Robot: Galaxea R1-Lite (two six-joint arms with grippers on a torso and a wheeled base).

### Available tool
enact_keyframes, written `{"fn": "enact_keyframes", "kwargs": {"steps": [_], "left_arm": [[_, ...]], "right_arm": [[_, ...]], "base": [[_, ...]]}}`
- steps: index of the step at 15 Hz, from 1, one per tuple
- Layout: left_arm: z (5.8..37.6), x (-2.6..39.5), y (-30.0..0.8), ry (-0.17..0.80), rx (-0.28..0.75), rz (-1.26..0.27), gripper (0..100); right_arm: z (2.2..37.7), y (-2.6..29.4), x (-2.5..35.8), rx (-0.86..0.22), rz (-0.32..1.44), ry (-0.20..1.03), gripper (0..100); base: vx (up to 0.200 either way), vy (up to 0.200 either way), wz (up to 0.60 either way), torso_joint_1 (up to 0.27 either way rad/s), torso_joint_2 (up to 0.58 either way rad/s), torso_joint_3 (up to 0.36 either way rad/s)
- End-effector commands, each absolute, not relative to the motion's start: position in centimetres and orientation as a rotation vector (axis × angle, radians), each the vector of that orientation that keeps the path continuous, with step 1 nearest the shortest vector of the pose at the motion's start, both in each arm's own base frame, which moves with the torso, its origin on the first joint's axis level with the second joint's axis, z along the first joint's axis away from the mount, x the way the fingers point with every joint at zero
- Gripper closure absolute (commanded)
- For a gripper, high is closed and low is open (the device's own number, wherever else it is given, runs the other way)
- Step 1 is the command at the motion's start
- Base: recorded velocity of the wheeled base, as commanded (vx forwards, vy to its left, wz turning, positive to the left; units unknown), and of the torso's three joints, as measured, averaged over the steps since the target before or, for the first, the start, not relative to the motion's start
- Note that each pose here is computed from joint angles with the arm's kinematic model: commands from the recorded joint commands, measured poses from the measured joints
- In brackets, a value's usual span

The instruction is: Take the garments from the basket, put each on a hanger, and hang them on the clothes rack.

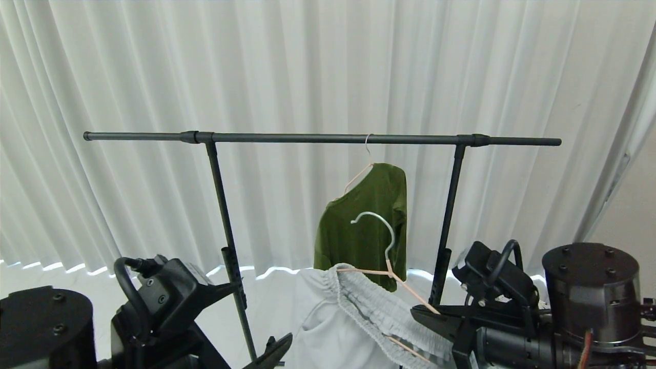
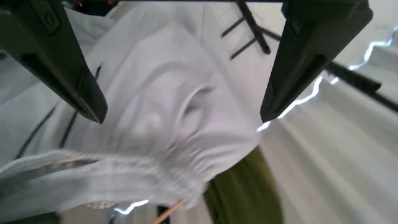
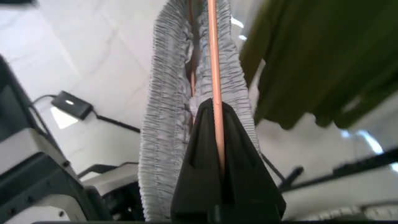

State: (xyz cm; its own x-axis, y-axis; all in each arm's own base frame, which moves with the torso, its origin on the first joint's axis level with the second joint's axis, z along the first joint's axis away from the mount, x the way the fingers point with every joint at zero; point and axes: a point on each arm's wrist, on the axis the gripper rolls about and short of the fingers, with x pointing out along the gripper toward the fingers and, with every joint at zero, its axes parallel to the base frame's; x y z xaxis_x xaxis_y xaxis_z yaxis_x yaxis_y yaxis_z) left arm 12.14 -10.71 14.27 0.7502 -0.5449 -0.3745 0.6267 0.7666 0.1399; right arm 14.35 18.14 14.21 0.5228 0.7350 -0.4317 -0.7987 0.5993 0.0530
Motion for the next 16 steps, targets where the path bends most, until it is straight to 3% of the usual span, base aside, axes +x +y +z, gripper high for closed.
{"fn": "enact_keyframes", "kwargs": {"steps": [1,4,7,16], "left_arm": [[14.0,11.4,-8.6,0.315,0.248,-0.578,0],[12.7,10.9,-7.2,0.361,0.256,-0.513,0],[10.6,10.5,-5.2,0.439,0.349,-0.412,0],[10.5,9.4,-4.2,0.407,0.376,-0.316,0]], "right_arm": [[14.7,15.4,13.3,-0.165,0.853,0.456,100],[15.1,12.8,12.7,-0.181,0.76,0.518,100],[15.8,10.6,13.2,-0.15,0.637,0.508,100],[18.4,7.9,16.0,-0.065,0.437,0.421,100]], "base": [[0.0,0.0,0.0,0.0,0.0,0.0],[0.0,0.0,0.0,0.0,0.0,0.0],[0.0,0.0,0.0,0.0,0.0,0.0],[0.0,0.0,0.0,0.0,0.0,0.0]]}}
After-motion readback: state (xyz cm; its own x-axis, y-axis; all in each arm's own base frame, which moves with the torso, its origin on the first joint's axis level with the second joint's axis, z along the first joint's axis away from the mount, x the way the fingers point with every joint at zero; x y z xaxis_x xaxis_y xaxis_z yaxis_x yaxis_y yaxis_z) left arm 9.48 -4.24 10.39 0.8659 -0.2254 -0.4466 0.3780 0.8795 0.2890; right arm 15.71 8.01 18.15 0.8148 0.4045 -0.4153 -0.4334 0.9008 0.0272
